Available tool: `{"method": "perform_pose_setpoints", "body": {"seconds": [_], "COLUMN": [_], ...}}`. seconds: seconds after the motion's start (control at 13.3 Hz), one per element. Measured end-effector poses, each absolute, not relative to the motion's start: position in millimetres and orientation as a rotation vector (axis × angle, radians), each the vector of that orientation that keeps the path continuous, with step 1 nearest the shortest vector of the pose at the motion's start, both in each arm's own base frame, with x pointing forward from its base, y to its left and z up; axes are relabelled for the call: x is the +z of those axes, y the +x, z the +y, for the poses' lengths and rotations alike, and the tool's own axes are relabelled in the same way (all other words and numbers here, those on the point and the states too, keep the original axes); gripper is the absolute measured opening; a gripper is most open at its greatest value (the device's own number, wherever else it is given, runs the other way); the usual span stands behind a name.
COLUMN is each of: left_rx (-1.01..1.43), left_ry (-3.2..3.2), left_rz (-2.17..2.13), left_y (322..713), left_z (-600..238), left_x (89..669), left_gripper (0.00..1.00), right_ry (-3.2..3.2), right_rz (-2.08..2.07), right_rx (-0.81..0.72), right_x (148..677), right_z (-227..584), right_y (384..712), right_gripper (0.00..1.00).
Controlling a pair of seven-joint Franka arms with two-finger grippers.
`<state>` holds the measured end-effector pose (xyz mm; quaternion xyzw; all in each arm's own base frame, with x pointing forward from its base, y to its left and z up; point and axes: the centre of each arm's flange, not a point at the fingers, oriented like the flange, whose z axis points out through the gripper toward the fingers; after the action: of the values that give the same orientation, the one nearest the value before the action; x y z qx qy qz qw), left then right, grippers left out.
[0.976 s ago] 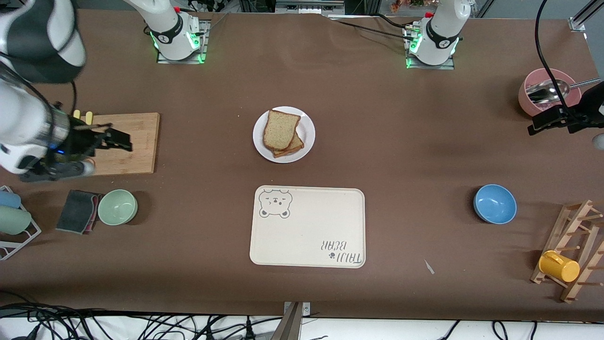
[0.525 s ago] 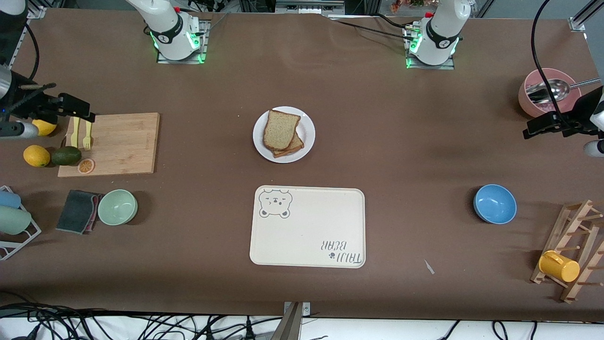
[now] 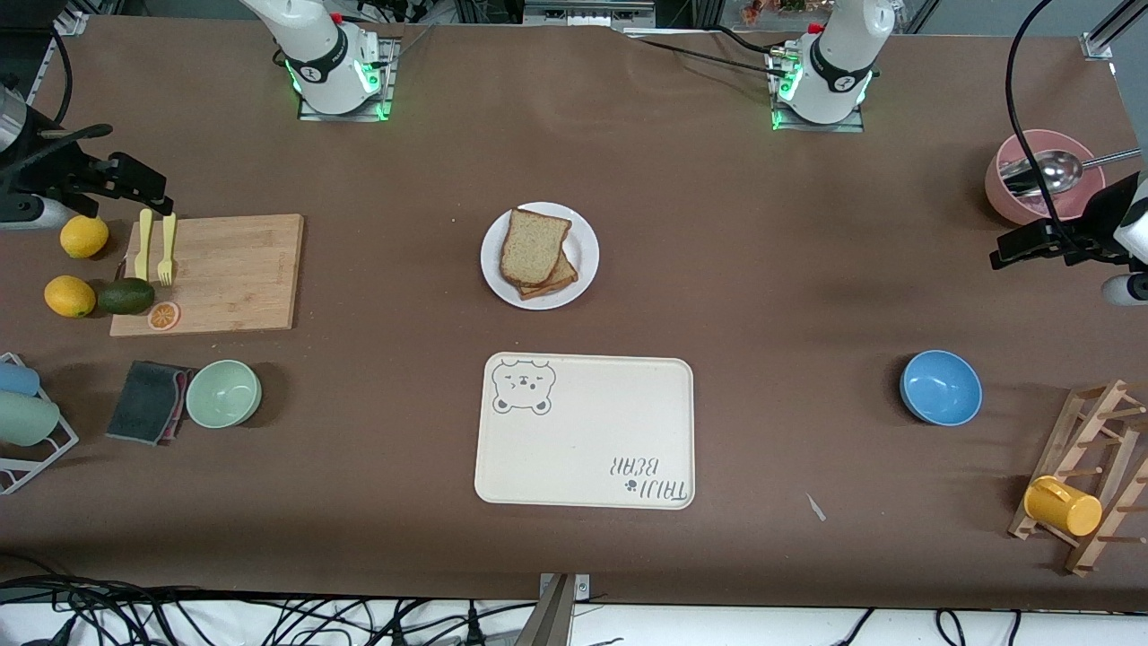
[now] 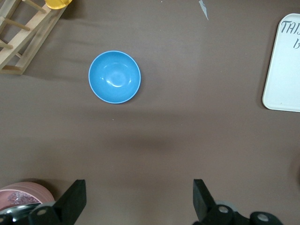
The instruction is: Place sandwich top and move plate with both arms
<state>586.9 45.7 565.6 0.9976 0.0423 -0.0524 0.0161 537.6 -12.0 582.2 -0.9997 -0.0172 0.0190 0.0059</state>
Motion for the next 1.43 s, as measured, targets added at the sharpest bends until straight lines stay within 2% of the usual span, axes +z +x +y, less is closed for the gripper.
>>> {"method": "perform_pose_setpoints", "body": {"seconds": [0.9,1.43], "left_rx": [-0.135,-0.116], "left_ry": [3.104,3.109], "left_rz": [0.121,0.073], "left_y": [582.8,597.7], "left_z": [41.8,22.3], "left_x": [574.3,517.5], "left_gripper": [1.00,1.00], "right_ry": [-3.134,-3.136], "right_rz": [-0.039,-0.017], "right_rx": [0.061,0.027], "right_x": [575.1,578.3], "right_z": [-17.7,-24.1], "right_y": [542.1,547.8], "right_gripper": [1.00,1.00]}}
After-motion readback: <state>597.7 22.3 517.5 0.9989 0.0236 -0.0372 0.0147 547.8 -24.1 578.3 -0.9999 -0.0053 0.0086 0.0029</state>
